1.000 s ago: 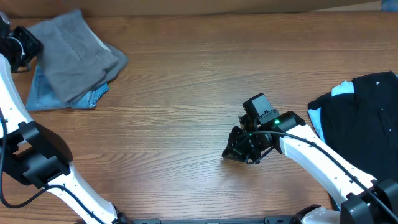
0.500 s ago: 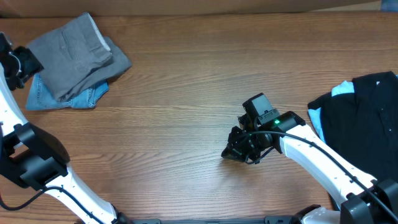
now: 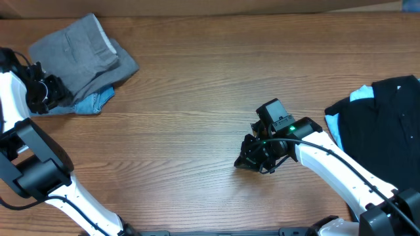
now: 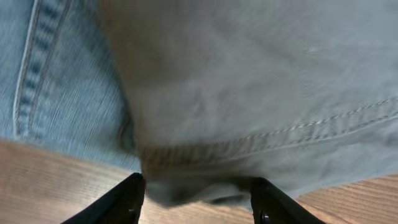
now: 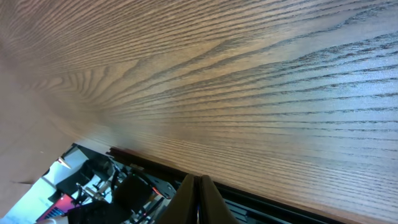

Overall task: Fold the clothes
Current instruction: 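Release the shorts on the jeans stack with the left gripper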

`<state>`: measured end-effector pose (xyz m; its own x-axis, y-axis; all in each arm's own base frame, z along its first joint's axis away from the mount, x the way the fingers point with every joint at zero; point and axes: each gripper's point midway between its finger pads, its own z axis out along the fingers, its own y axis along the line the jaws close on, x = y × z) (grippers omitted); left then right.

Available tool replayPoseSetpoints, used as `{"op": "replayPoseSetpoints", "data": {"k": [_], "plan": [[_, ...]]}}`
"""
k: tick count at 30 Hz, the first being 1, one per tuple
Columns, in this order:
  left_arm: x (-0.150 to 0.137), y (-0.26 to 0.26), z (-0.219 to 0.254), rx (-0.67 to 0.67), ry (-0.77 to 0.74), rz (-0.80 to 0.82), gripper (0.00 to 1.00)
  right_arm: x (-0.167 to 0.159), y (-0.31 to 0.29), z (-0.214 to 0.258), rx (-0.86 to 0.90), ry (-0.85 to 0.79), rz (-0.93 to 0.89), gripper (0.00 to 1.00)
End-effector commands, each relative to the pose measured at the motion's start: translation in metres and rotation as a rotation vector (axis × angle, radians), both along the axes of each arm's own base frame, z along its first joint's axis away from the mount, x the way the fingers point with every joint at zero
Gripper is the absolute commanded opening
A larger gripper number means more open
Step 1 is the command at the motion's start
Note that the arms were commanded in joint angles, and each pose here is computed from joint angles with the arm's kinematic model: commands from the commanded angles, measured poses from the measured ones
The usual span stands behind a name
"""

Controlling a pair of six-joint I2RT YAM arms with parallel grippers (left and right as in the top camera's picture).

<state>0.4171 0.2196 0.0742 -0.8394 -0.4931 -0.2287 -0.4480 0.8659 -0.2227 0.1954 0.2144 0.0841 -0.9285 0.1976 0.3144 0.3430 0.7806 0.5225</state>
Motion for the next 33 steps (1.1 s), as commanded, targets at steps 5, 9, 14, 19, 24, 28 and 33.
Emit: {"op": "replayPoseSetpoints", "data": {"k": [5, 9, 14, 19, 24, 28, 33], "plan": [[0.002, -0.005, 0.0, -0.008, -0.034, -0.065, 0.58, 0.003, 0.004, 0.008, 0.021, -0.028, 0.015, 0.05], [-0.019, -0.009, -0.016, -0.016, 0.06, -0.058, 0.6, 0.003, 0.004, 0.008, 0.021, -0.028, 0.015, 0.05], [-0.012, -0.006, -0.036, 0.004, 0.014, -0.058, 0.66, 0.002, 0.003, 0.008, 0.019, -0.024, 0.018, 0.05], [-0.004, -0.012, -0.036, -0.025, -0.033, -0.069, 0.5, 0.0, 0.002, 0.007, 0.015, -0.016, 0.018, 0.05], [-0.007, -0.01, -0.023, -0.05, -0.019, -0.025, 0.45, 0.0, 0.002, 0.007, 0.014, -0.016, 0.017, 0.05], [-0.007, -0.008, 0.002, -0.042, -0.027, -0.023, 0.47, 0.001, 0.002, 0.007, 0.015, -0.018, 0.017, 0.05], [0.0, 0.007, 0.014, 0.043, -0.054, -0.02, 0.62, 0.002, 0.003, 0.007, 0.018, -0.024, 0.017, 0.05]]}}
